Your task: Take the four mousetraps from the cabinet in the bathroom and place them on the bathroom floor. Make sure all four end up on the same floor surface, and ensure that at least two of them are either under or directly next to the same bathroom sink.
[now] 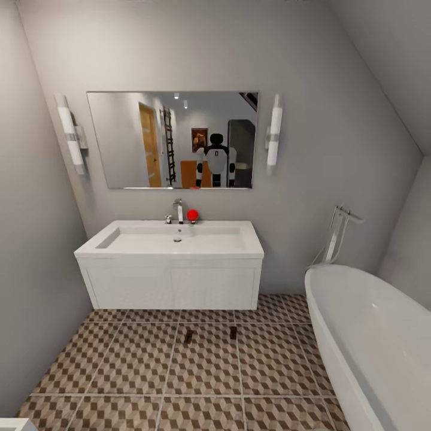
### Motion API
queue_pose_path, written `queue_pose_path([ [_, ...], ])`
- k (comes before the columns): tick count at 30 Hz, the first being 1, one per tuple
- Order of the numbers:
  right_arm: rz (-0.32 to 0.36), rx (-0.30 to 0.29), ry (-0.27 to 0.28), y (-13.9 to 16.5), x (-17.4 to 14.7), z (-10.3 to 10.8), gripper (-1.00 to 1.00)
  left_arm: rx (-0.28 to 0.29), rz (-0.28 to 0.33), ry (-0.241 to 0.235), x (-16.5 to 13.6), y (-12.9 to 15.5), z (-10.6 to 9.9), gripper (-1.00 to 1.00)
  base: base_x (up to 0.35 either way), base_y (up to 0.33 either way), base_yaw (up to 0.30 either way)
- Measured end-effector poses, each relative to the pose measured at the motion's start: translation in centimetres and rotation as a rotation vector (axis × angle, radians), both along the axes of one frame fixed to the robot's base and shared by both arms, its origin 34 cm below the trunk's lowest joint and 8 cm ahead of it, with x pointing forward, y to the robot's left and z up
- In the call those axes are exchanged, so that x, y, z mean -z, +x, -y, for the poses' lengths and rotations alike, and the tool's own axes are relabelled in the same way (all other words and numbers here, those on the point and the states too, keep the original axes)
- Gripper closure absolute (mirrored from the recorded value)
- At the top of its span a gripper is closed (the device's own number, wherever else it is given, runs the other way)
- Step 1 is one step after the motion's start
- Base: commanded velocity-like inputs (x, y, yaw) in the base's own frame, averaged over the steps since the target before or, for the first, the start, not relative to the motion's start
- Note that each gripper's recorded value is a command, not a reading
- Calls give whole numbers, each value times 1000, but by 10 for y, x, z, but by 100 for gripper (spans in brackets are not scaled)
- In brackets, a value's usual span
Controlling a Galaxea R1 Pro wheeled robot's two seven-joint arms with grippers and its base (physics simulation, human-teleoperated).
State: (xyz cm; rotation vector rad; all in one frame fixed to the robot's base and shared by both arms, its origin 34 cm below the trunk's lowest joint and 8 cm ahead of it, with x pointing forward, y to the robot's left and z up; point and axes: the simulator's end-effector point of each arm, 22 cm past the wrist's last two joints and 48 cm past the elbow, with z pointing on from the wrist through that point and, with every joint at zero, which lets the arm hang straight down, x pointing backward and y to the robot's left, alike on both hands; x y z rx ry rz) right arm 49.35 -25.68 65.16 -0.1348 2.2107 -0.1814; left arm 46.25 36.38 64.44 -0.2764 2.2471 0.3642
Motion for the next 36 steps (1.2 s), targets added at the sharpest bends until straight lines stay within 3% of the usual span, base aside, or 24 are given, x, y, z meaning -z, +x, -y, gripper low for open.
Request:
queue_pose_path([
  [36,2,9,3,-9,-41,1,-100,-1,-2,-5,-40,-9,2,-100,0,0,0],
])
